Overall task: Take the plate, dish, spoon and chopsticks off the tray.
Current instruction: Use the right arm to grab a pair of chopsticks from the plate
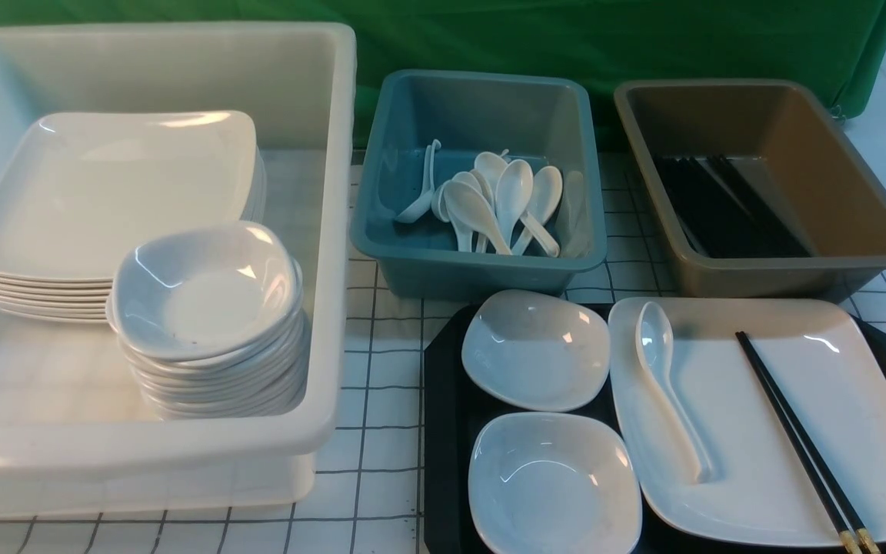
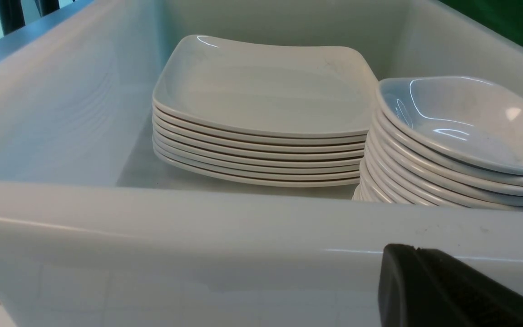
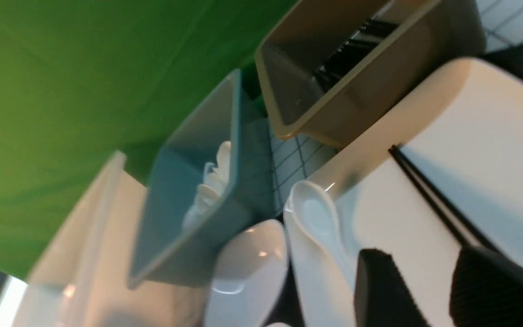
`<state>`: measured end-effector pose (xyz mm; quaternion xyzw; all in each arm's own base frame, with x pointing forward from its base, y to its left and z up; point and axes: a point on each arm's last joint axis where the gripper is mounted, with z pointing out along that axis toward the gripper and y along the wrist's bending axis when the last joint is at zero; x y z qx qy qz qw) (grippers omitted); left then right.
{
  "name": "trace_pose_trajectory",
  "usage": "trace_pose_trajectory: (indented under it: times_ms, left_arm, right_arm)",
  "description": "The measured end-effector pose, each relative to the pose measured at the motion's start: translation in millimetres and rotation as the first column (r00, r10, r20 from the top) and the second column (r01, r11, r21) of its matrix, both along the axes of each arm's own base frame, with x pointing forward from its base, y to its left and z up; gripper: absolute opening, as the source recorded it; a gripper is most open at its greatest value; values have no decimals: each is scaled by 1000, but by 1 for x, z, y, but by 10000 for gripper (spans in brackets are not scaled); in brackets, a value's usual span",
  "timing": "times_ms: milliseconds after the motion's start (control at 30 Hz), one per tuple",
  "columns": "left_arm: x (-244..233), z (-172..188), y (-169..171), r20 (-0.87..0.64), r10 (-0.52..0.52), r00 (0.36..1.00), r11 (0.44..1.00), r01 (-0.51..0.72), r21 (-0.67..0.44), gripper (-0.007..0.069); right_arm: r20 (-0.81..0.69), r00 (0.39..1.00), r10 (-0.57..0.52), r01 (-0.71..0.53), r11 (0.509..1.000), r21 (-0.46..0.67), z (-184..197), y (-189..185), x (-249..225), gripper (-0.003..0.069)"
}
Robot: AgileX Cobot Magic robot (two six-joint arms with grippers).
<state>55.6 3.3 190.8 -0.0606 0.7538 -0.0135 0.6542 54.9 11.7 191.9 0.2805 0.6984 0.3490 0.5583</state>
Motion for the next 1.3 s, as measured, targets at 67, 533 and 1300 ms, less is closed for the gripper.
trace_pose_trajectory:
  times_ms: [67, 533, 1300]
  left_arm:
    - [0, 0, 0, 0, 0, 1000, 1000, 0, 5, 21]
    - [0, 0, 0, 0, 0, 1000, 1000, 0, 6, 21]
    - [0, 0, 0, 0, 0, 1000, 1000, 0, 0, 21]
  right_arm:
    - [-7, 1000, -4, 4, 999, 46, 0, 0, 0, 248]
    - [328, 938, -111, 69, 988, 138, 33, -9, 0, 180]
    - [-879, 475, -42, -744, 514, -427, 58, 6, 167, 13]
